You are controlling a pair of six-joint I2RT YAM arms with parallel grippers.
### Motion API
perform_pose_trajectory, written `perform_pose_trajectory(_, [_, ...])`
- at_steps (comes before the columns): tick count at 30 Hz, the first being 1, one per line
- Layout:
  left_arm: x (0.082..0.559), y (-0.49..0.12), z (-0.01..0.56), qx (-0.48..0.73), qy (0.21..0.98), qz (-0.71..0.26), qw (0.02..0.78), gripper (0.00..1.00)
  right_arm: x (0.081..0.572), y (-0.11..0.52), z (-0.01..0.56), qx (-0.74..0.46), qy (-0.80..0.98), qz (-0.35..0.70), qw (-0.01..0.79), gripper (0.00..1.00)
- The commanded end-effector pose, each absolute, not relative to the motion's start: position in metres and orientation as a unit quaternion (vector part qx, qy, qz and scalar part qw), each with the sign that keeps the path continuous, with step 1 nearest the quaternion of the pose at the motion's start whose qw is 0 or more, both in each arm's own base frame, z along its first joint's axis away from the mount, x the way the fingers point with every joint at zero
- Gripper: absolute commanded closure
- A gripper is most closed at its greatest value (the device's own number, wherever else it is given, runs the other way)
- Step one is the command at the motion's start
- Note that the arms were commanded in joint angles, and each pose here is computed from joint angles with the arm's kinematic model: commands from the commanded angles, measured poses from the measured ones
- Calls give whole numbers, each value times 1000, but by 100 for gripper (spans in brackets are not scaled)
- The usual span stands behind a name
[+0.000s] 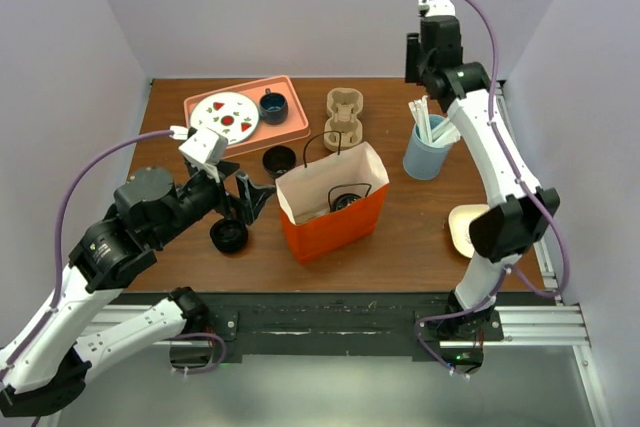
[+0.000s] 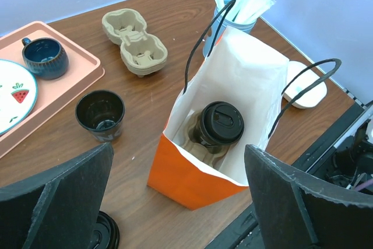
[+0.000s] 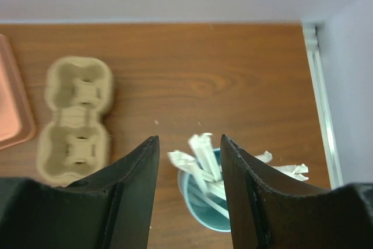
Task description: Pack the takeout coffee
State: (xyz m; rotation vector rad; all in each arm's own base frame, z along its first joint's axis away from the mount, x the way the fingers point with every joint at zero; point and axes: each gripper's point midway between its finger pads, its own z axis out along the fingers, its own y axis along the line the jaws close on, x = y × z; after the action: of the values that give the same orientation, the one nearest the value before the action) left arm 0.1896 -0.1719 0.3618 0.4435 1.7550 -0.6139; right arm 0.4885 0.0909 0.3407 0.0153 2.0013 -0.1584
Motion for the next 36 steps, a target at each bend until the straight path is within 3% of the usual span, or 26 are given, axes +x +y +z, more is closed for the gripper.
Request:
perform_pose_trajectory(1, [183, -170, 377, 193, 735, -275, 589, 0, 484, 80, 315, 46, 875, -15, 482, 51])
perform_pose_trajectory(5, [186, -172, 374, 191, 740, -272, 584, 0, 499, 56, 292, 77, 882, -23, 465, 53])
perform_pose_trajectory(26, [195, -172, 371, 187, 754, -251, 578, 0, 528, 60, 239, 83, 898, -11, 432, 58])
perform_pose_trajectory(31, [197, -171, 371, 185, 756, -246, 578, 0, 529, 55, 238, 86, 897, -24, 433, 78])
perform_pose_trajectory(36, [198, -171, 369, 184, 758, -243, 577, 0, 528, 48, 245, 89, 892, -38, 442, 82])
